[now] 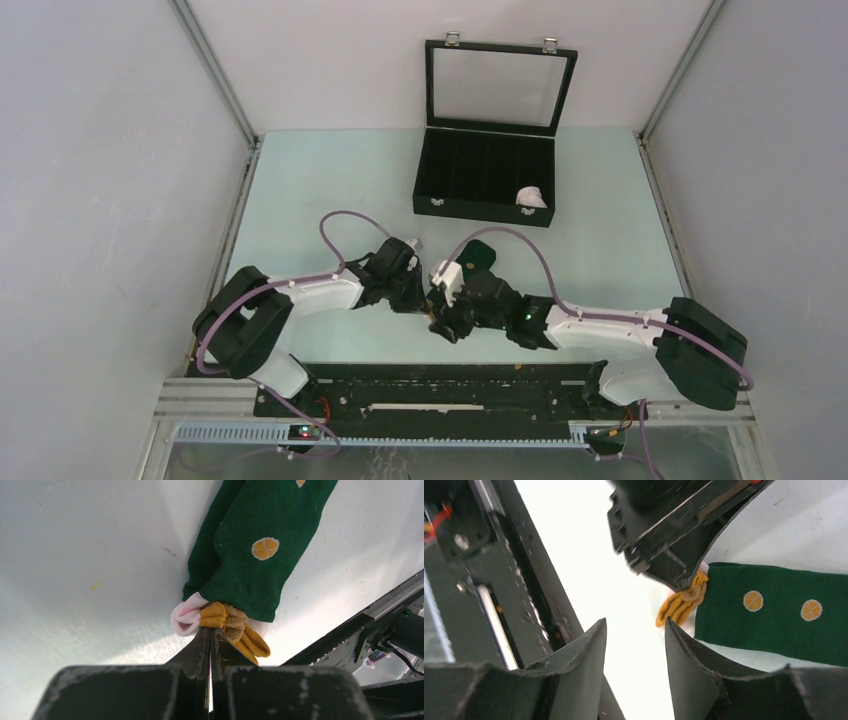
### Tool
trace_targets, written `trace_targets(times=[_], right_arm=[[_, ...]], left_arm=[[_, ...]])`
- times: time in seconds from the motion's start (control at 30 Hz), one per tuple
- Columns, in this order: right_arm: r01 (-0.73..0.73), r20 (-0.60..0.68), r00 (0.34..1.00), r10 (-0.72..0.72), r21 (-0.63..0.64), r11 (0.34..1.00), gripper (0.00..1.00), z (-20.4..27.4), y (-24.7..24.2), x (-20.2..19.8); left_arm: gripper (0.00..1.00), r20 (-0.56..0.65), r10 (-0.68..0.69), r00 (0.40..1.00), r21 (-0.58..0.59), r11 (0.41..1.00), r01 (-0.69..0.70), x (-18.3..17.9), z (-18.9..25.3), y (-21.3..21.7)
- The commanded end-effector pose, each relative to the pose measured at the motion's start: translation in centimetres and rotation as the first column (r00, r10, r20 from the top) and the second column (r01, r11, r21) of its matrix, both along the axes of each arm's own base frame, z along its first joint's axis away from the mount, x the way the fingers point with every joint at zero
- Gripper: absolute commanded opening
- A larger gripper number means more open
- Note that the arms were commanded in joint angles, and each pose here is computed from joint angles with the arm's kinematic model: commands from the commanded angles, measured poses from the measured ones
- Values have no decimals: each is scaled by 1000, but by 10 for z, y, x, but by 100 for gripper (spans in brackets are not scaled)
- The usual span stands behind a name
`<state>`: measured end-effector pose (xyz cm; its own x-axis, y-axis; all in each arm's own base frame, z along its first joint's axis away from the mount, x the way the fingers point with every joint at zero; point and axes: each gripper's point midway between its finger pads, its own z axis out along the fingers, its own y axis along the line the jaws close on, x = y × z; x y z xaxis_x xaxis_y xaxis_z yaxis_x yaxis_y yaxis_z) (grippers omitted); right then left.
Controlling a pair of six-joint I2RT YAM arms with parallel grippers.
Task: Roll the socks
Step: Roll a pair of socks at the center of the board.
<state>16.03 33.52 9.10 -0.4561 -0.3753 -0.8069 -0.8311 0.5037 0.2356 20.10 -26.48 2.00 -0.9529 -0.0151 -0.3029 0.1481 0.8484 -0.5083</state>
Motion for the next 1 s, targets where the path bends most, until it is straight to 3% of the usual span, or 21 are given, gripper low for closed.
trace_targets(times=[0.0, 0.47, 0.73, 0.97], right_arm=[[-172, 358, 921, 152, 26, 985, 54, 24, 6, 4], [-212, 619, 731, 286, -192, 958, 54, -1, 10, 7], [-164, 640, 716, 278, -233, 959, 54, -18, 12, 18], [-115, 603, 758, 250, -254, 960, 51, -39, 7, 25]], left_arm=[[0, -6, -6, 1000, 9, 1000, 6, -1, -5, -1], [0, -17, -21, 1000, 13, 1000, 21, -5, -8, 0], [0, -22, -24, 999, 17, 1000, 24, -6, -11, 2], [0, -21, -23, 1000, 16, 1000, 24, -7, -10, 2]])
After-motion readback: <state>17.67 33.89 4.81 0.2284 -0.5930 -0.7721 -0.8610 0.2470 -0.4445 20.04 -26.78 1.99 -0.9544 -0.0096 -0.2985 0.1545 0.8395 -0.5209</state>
